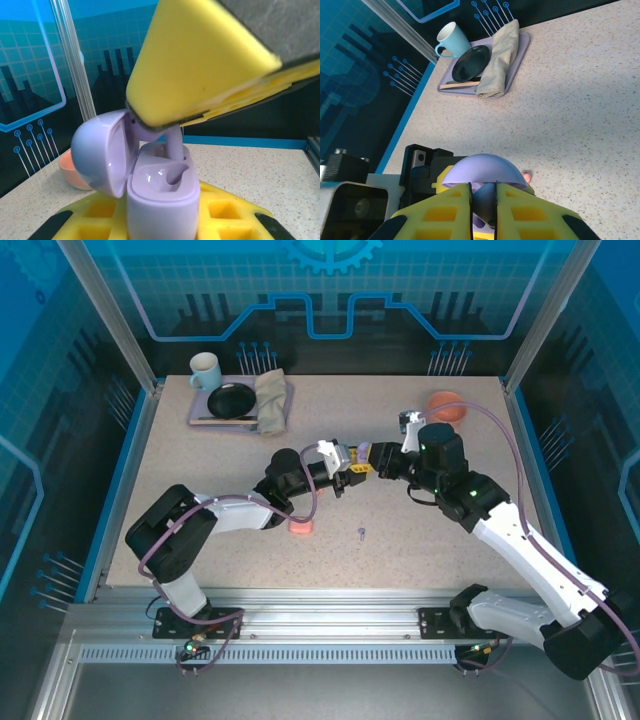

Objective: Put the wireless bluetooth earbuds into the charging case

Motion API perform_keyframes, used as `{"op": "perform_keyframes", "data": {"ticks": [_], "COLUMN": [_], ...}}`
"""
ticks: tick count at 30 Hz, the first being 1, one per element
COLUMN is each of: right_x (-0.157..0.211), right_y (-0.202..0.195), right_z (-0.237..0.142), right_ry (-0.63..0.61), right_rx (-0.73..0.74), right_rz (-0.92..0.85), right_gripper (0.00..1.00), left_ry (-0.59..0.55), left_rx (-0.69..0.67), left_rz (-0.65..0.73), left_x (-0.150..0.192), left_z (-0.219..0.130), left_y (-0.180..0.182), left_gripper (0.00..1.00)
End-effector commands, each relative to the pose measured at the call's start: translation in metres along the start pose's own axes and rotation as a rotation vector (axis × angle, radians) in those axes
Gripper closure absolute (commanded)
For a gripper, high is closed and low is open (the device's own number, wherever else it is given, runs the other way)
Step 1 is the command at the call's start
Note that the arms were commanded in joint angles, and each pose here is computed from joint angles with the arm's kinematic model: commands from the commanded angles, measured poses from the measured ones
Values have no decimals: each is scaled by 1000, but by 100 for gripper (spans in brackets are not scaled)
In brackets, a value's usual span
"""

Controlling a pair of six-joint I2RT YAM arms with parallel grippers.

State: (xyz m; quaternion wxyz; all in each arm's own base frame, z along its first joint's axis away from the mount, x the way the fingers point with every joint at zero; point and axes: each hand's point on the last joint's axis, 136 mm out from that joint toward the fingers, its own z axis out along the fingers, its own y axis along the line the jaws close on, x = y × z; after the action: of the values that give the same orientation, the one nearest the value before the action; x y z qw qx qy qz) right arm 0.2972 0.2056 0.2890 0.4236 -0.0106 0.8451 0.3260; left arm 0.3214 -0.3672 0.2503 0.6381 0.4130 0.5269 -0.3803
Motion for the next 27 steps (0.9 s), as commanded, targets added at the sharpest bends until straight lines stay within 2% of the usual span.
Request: {"op": "perform_keyframes", "data": {"ticks": [1, 9, 13, 21, 27], "right_x": [9, 16, 14, 6, -8], "right_y": [-7, -18, -21, -21, -10], "right_z": [3, 3, 0, -8, -21], "right_ry": [10, 20, 14, -5, -49], "right_rx": [56, 163, 188, 205, 136], "right_rz": [-52, -46, -33, -15, 50], "right_gripper": [84, 82, 68, 57, 44], "left_ry": [-66, -69, -67, -62, -57], "left_rx": [-9, -15, -16, -21, -40], "left_rz": [29, 17, 14, 9, 9], "left_x": [-25, -22, -21, -18, -16], "left_z": [3, 3, 2, 0, -2], "left_y": [5, 6, 6, 5, 7], "left_gripper": [100, 100, 100, 100, 100]}}
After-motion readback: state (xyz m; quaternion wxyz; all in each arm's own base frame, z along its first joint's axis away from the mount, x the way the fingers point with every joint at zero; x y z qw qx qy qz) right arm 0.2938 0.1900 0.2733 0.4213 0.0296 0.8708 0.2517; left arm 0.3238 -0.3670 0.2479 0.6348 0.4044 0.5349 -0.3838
